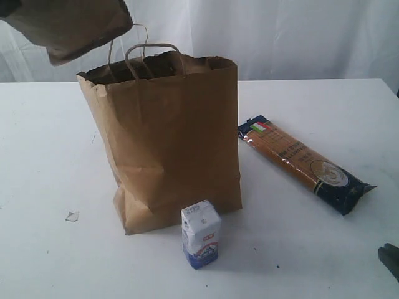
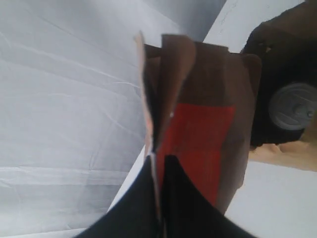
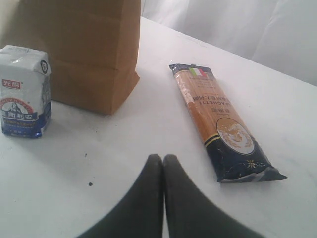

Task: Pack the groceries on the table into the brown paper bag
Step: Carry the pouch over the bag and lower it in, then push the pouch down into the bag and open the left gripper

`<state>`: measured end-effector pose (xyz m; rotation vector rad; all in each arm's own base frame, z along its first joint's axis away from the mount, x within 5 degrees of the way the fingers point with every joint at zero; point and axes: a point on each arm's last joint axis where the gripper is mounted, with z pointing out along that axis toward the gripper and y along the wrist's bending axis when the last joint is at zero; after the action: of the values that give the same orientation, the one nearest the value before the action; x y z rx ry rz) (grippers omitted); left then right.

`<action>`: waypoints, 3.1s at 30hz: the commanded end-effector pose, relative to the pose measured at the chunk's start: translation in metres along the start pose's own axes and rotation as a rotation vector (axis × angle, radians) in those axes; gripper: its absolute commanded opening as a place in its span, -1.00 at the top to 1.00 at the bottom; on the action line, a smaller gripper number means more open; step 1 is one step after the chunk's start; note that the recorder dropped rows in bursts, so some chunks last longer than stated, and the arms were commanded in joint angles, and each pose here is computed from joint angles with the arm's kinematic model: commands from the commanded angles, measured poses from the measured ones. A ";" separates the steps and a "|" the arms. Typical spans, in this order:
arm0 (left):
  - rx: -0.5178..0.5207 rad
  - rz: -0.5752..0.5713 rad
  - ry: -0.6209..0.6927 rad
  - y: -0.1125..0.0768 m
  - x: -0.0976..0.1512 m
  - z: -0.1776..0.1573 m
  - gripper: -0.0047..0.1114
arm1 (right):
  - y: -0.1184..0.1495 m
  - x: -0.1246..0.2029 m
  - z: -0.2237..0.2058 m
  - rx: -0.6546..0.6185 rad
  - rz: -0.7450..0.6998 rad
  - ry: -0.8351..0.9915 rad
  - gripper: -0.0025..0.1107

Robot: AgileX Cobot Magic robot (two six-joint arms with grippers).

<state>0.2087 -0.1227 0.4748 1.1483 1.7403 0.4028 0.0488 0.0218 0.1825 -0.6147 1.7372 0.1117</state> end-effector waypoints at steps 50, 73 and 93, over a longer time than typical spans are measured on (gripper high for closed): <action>0.688 0.164 -0.020 -0.115 -0.028 0.073 0.83 | 0.000 0.000 0.000 0.010 0.008 -0.015 0.96; 0.608 0.089 -0.110 -0.095 -0.047 0.064 -0.25 | 0.000 0.000 0.000 0.010 0.008 -0.015 0.96; 0.578 0.055 -0.151 -0.081 -0.047 0.040 -0.25 | 0.000 0.000 0.000 0.010 0.008 -0.015 0.96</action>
<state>0.2136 -0.2169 0.4127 1.6180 1.7620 -0.1470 0.0488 0.0218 0.1825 -0.6147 1.7372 0.1117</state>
